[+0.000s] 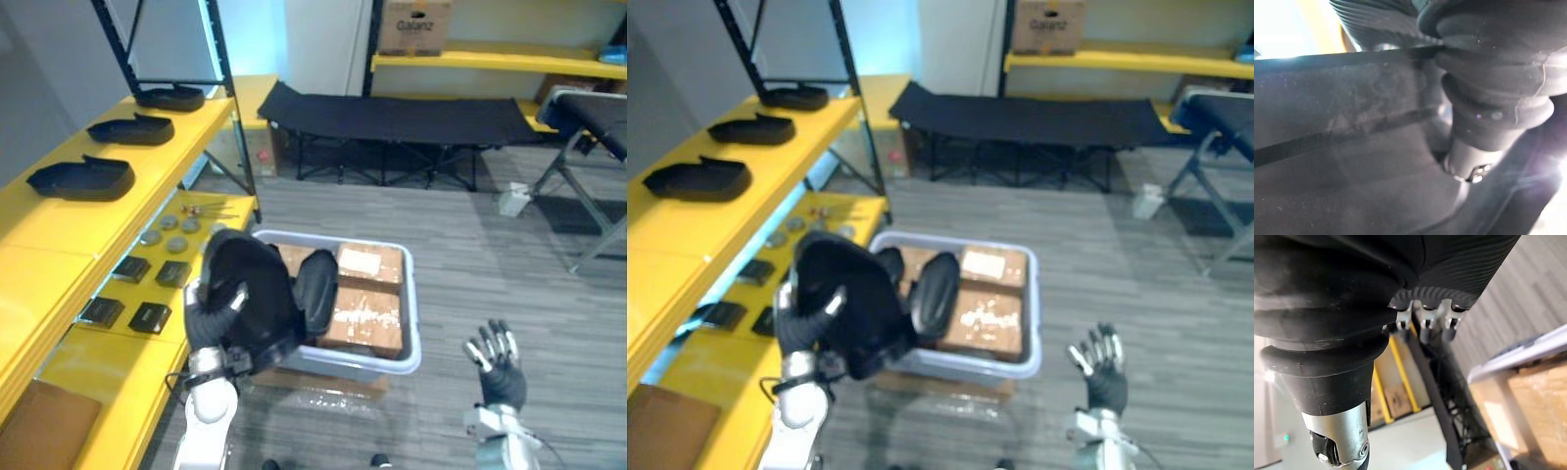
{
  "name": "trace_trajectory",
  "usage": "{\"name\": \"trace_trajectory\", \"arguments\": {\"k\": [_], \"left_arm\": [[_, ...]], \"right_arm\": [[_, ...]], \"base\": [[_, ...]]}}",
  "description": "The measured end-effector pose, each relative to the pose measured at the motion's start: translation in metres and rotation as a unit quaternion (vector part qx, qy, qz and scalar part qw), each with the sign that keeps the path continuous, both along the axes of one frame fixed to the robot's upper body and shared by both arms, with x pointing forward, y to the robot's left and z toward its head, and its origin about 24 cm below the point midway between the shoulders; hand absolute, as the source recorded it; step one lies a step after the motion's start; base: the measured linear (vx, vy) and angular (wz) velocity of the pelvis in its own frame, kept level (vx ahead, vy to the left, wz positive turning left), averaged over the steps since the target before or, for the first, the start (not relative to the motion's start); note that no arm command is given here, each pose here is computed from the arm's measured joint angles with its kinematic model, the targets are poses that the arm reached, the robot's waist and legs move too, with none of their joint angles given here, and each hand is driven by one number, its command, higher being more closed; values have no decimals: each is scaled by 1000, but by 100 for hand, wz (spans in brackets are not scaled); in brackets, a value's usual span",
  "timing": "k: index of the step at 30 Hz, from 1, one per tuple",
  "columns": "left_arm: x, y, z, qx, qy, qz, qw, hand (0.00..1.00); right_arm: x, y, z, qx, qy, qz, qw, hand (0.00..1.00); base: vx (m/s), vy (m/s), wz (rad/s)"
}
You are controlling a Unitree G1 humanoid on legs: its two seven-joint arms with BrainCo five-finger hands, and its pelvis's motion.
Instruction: Walk over and take plastic housings, then place them on the shelf
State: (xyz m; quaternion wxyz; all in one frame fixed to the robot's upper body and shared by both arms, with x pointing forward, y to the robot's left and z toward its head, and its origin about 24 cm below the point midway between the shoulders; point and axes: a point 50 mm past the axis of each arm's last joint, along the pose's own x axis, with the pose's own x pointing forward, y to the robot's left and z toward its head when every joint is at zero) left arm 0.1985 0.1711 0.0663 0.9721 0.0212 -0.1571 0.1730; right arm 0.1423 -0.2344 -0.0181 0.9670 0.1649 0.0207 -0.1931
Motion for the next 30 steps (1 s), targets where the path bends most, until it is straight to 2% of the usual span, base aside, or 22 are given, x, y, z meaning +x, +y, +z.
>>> {"name": "trace_trajectory", "arguments": {"k": [7, 9, 15, 17, 23, 30], "left_arm": [[-5, 15, 19, -3, -48, 40, 998, 100], [-7, 21, 25, 4, -61, 59, 996, 100], [-26, 47, 48, 44, -104, 131, 985, 100], [-38, 65, 50, 65, -94, 177, 978, 100], [-77, 105, 43, 92, -48, 285, 953, 100], [-108, 118, 31, 81, -7, 343, 936, 100]], "right_arm": [[25, 9, 14, -16, -45, 45, 998, 0], [39, 18, 21, -11, -71, 80, 994, 0], [77, 71, 37, 14, -120, 189, 975, 0], [91, 90, 42, 17, -130, 228, 965, 0], [111, 123, 56, -10, -148, 289, 946, 0], [117, 138, 63, -16, -154, 324, 933, 0]], "base": [[1, 3, 5], [-14, 9, 23], [10, 15, 74], [35, 10, 74], [11, 55, 43], [-14, -1, 18]]}}
